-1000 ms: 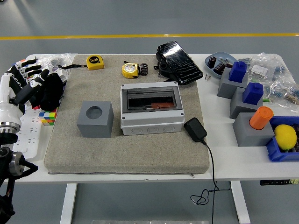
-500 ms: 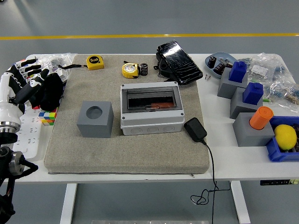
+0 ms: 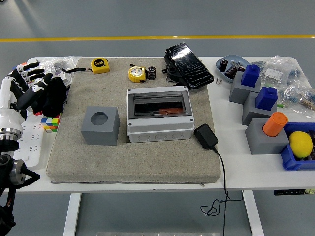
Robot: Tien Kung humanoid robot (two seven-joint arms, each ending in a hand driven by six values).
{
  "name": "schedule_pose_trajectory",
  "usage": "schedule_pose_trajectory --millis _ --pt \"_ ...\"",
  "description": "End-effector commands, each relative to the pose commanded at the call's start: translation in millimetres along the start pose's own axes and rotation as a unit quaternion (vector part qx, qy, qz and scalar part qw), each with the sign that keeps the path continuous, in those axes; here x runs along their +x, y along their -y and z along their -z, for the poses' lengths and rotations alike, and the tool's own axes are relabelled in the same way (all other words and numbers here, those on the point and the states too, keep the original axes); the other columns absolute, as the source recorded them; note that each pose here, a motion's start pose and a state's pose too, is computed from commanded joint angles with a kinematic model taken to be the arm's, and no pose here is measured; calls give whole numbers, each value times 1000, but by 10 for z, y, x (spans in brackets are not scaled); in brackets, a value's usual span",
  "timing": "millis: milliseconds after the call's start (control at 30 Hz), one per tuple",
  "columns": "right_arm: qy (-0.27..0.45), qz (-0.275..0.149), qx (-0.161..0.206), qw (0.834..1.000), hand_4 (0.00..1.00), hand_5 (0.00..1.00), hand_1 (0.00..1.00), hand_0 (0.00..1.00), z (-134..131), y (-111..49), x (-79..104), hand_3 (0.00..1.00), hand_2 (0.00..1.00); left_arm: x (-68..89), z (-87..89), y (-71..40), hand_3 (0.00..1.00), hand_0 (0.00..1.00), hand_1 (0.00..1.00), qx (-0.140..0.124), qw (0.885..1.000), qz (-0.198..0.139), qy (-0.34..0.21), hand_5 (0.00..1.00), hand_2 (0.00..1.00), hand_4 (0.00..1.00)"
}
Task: Fetch the battery,place it into the box,close the lid of the box
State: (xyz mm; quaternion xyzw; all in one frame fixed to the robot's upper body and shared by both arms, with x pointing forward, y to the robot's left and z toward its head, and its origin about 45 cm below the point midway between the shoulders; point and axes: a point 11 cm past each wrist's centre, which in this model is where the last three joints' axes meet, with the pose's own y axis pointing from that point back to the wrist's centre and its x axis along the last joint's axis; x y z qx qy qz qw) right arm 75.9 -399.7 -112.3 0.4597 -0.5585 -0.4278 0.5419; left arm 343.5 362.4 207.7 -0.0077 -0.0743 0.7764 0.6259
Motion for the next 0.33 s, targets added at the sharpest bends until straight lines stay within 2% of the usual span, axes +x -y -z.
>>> schedule_pose_trajectory --millis 333 --pt "-1 0 0 1000 986 565 658 610 8 -1 -3 589 681 -15 -1 5 641 467 634 1 1000 4 2 338 603 998"
